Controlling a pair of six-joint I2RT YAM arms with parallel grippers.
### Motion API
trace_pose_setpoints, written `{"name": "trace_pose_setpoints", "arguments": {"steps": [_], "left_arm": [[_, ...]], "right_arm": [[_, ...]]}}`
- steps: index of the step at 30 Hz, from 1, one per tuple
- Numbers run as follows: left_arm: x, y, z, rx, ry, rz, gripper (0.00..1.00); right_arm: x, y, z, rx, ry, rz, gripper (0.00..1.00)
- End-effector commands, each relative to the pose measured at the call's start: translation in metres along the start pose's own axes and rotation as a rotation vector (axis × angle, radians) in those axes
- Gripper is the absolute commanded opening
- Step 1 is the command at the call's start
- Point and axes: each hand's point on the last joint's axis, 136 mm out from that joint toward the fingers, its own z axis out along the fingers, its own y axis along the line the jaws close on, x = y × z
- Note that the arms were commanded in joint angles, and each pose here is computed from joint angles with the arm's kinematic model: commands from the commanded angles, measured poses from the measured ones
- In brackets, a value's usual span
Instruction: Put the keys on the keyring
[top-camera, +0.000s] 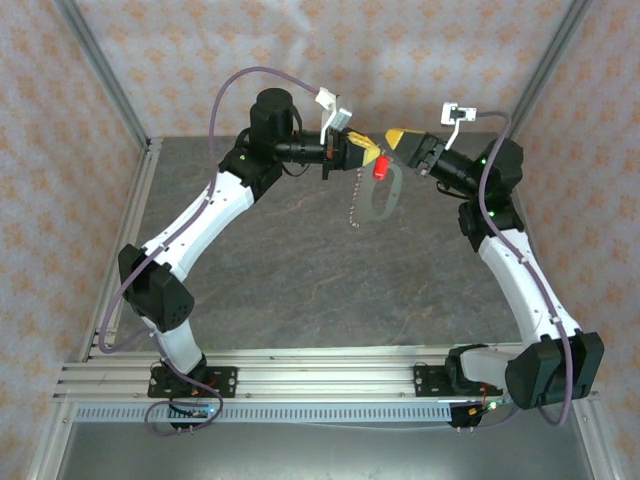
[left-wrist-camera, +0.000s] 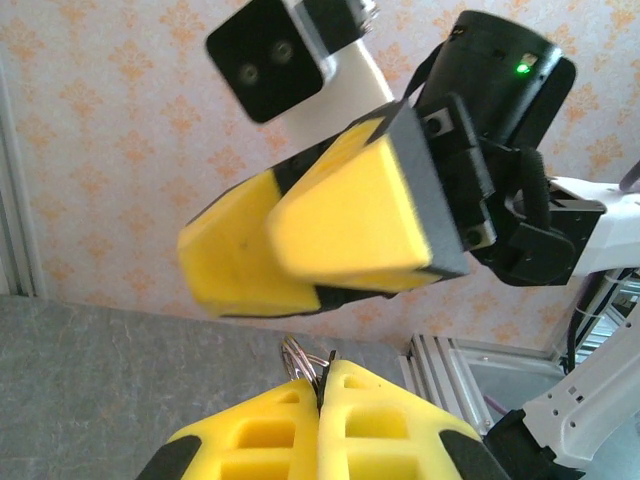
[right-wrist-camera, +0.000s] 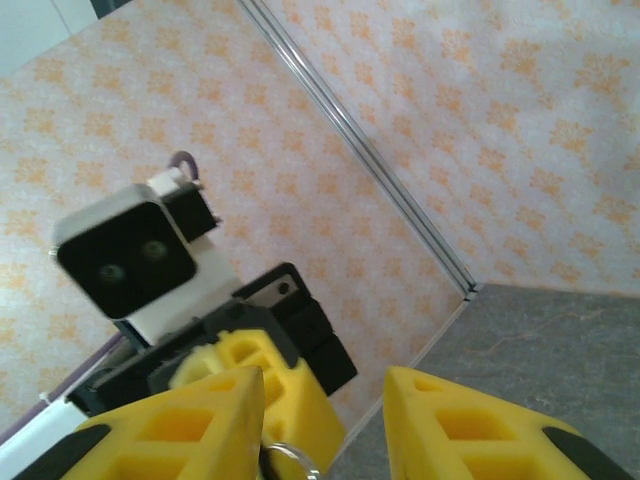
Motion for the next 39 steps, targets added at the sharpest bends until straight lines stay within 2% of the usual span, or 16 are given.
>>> {"name": "trace_pose_setpoints", "arguments": {"steps": [1,15,23,27,33,39], "left_arm": [[-0.014,-0.004,-0.006,0.018,-0.019,0.033,0.0],[-0.021,-0.004,-0.006,0.031,-0.028,0.039,0.0],[-0.023,-0.003,-0.004,0.037,-0.03,0.03,0.0],[-0.023,-0.002,-0.004,0.036,-0.03,0.029,0.0],[-0.024,-0.001,-0.004,0.036,-0.03,0.028,0.0],[-0.025,0.0,-0.004,0.021,-0.031,0.029,0.0]], "right_arm": [[-0.008,0.025,-0.005,-0.073,-0.013,-0.061,0.36],[0.01,0.018,-0.001,-0.095,0.052,-0.029,0.36],[0.018,0.022,0.002,-0.126,0.086,-0.028,0.31],[0.022,0.02,0.003,-0.128,0.1,-0.023,0.23],[0.026,0.018,0.003,-0.124,0.115,-0.022,0.0],[0.023,0.013,0.003,-0.096,0.095,-0.021,0.0]]}}
